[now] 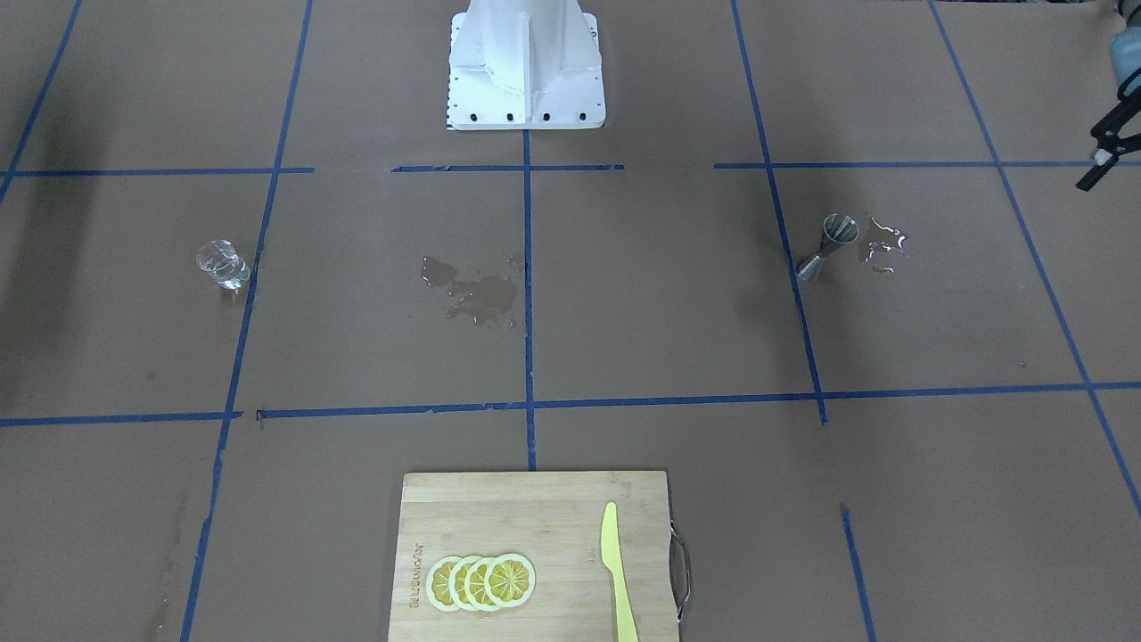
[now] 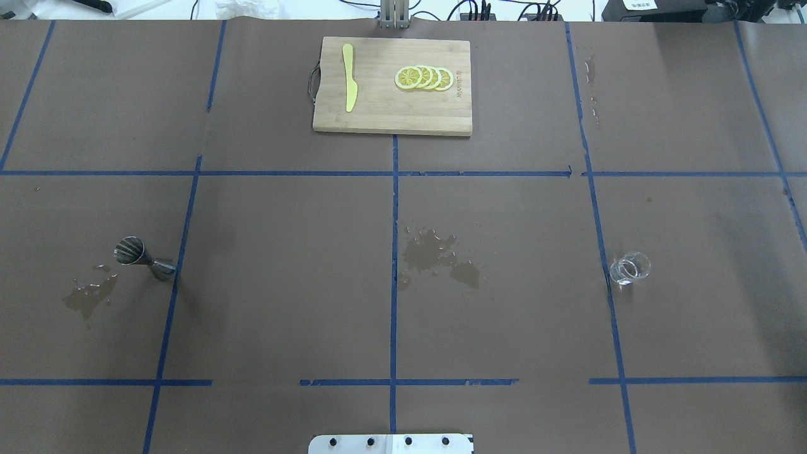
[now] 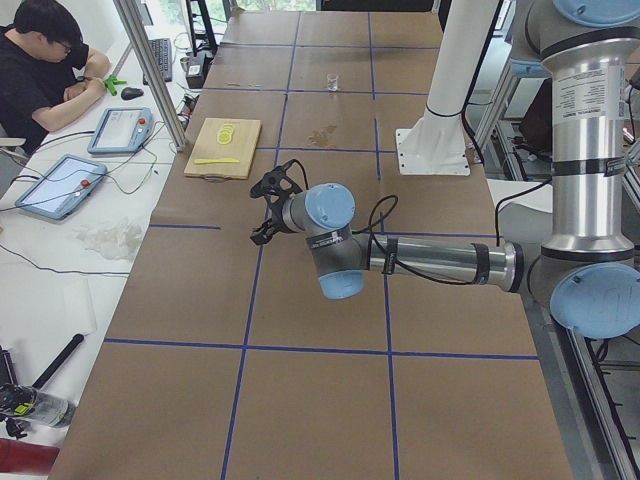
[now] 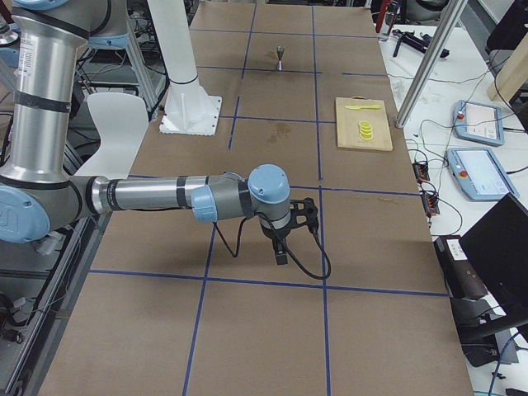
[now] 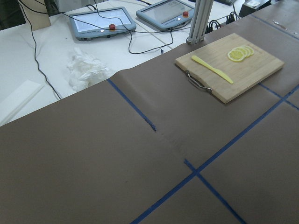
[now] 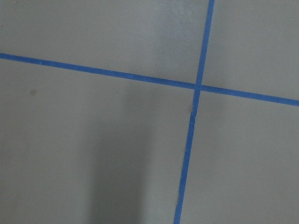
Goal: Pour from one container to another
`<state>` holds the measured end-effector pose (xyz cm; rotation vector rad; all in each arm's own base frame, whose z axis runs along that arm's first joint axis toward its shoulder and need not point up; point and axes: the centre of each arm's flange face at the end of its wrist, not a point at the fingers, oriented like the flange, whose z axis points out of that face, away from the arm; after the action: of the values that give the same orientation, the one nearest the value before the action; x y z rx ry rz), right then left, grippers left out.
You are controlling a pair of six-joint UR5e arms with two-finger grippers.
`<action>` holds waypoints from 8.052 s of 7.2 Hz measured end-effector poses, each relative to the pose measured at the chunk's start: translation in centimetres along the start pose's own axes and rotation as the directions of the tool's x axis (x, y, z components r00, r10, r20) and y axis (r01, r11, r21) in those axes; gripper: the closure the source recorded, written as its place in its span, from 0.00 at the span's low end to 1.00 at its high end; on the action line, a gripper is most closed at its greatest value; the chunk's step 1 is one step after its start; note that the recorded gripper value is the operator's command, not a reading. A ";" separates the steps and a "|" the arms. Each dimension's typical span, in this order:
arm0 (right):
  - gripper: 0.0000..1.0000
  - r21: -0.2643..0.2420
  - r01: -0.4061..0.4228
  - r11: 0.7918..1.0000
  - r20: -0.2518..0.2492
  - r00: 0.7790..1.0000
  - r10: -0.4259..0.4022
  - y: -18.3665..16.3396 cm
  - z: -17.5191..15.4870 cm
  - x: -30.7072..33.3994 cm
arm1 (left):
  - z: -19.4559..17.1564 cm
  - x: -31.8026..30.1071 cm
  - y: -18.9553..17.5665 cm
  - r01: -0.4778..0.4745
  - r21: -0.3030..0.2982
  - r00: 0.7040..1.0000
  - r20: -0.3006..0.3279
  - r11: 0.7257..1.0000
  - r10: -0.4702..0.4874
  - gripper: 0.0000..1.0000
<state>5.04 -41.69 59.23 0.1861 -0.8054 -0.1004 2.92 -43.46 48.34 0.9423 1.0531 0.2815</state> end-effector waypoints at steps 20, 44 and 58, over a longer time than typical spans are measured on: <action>0.00 0.008 -0.022 1.000 -0.004 1.000 0.022 0.8 -0.5 0.8 | 17.3 23.3 20.1 0.110 0.517 0.901 0.310 0.849 -0.305 0.00; 0.00 0.010 -0.019 1.000 -0.007 1.000 0.019 0.3 -0.4 0.9 | 22.4 23.3 24.1 0.104 0.477 0.908 0.312 0.873 -0.278 0.04; 0.00 0.011 -0.019 1.000 -0.007 1.000 0.019 0.3 -0.5 0.8 | 23.2 23.4 24.2 0.068 0.468 0.911 0.331 0.881 -0.247 0.33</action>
<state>5.96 -41.52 59.53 0.1886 -0.8009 -0.0771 39.42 -27.01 56.47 1.2549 0.8346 -0.2969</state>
